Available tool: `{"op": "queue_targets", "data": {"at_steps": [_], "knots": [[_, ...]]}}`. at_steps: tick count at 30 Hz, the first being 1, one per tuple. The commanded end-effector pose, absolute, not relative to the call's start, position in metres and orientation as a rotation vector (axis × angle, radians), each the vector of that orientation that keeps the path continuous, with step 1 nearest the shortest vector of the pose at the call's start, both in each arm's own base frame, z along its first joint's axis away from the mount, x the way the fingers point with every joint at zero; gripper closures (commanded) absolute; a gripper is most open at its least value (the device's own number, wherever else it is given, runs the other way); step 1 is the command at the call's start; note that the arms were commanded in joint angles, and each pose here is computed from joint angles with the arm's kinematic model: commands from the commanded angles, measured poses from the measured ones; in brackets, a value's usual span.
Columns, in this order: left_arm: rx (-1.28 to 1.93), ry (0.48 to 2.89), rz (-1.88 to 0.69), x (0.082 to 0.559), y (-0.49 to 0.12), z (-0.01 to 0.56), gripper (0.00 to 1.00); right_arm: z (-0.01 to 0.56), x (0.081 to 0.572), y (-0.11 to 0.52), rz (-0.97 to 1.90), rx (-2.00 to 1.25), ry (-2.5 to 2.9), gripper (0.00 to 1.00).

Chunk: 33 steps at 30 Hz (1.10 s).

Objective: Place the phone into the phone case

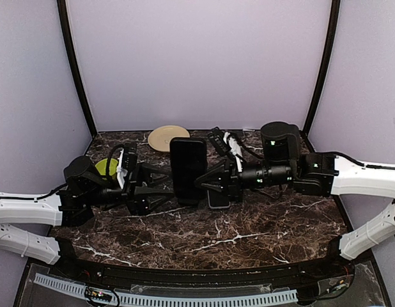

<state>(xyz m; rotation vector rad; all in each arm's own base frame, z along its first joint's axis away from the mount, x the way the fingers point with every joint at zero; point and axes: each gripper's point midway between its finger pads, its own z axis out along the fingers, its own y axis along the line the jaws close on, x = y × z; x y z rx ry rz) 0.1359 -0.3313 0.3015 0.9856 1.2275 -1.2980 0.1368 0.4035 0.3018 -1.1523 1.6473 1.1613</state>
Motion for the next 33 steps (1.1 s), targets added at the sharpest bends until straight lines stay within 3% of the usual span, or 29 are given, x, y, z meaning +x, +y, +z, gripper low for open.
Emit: {"op": "queue_targets", "data": {"at_steps": [1, 15, 24, 33], "knots": [[0.951, 1.194, -1.245, 0.142, -0.329, 0.318, 0.33, 0.324, 0.155, 0.384, 1.092, -1.059, 1.639, 1.00], [0.956, 1.238, -1.214, 0.149, -0.332, 0.311, 0.28, 0.197, 0.268, 0.272, 0.693, -0.644, 2.460, 1.00], [0.979, 1.231, -1.205, 0.147, -0.333, 0.310, 0.19, 0.147, 0.302, 0.250, 0.636, -0.534, 2.664, 1.00], [0.996, 1.240, -1.209, 0.146, -0.335, 0.307, 0.17, 0.120, 0.315, 0.244, 0.616, -0.525, 2.765, 1.00]]}}
